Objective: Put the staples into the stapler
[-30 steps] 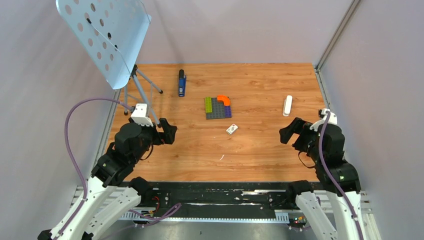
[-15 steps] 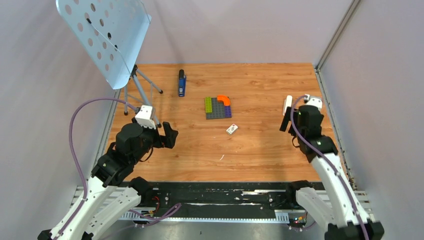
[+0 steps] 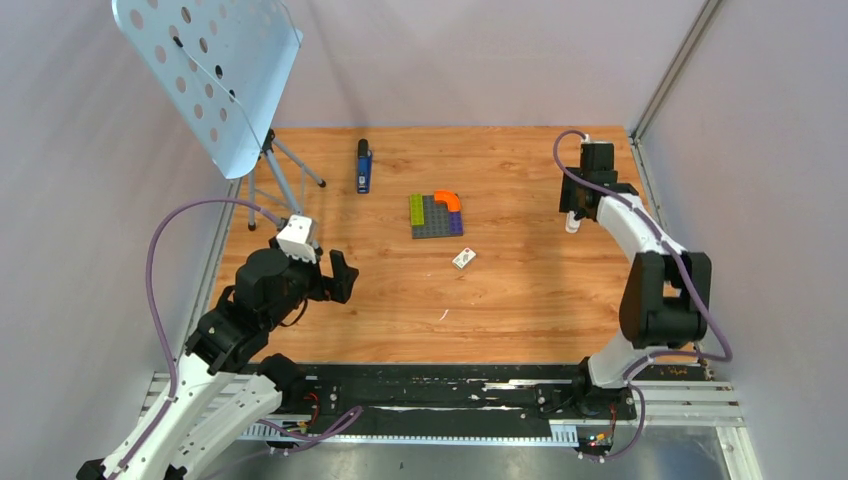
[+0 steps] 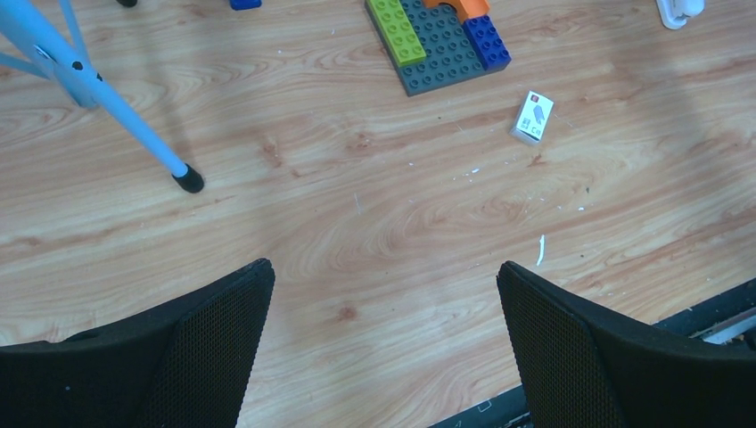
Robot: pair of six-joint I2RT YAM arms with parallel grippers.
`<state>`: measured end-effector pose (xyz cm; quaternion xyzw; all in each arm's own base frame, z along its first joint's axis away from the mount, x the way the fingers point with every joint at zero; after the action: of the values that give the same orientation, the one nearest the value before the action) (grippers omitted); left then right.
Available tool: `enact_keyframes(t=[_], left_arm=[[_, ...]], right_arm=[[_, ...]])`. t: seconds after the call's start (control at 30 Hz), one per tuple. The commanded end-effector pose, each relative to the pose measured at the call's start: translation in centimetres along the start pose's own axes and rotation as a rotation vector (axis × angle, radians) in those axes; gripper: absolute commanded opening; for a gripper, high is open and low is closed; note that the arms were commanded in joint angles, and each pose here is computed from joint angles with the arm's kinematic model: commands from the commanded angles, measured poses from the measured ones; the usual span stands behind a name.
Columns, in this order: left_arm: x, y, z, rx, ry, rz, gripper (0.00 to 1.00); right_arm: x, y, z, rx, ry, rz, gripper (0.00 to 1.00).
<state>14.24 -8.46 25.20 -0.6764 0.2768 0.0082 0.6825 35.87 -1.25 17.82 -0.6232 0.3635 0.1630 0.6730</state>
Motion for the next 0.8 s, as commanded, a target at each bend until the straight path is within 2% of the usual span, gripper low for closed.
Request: enact_keyframes(t=[0.0, 0.1, 0.37, 0.57, 0.67, 0.77], left_arm=[[-0.1, 0.5, -0.1, 0.012, 0.019, 0.0, 1.0], [0.0, 0.4, -0.2, 0.014, 0.03, 0.001, 1.0], [-0.1, 0.5, 0.0, 0.009, 0.008, 0.002, 1.0], [-0.3, 0.5, 0.3, 0.004, -0.016, -0.012, 1.0], [-0.4, 0.4, 0.3, 0.002, -0.015, -0.014, 0.99], [-0.4, 0.4, 0.3, -0.001, -0.018, -0.015, 0.98]], right_arm=[[3.5, -2.1, -0.9, 0.003, -0.024, 0.026, 0.71], [5.6, -2.7, -1.0, 0.006, -0.017, 0.064, 0.72], [9.8, -2.1, -0.3, -0.016, -0.074, 0.15, 0.63], [10.3, -1.2, -0.6, -0.03, -0.048, 0.179, 0.47], [9.8, -1.3, -0.9, -0.041, -0.038, 0.174, 0.33], [8.4, -1.9, -1.0, -0.04, -0.038, 0.153, 0.27]])
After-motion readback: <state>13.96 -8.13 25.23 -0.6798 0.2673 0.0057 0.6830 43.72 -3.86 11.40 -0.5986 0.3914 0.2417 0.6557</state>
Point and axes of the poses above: each gripper's point midway between its finger pads, its own x axis out along the fingers, its own z axis along the line the jaws close on, y = z × x, the point moved 7 cm from there along -x, back along the fingers, and after that the axes turned 7 degrees about x, right-handed, at the moved point
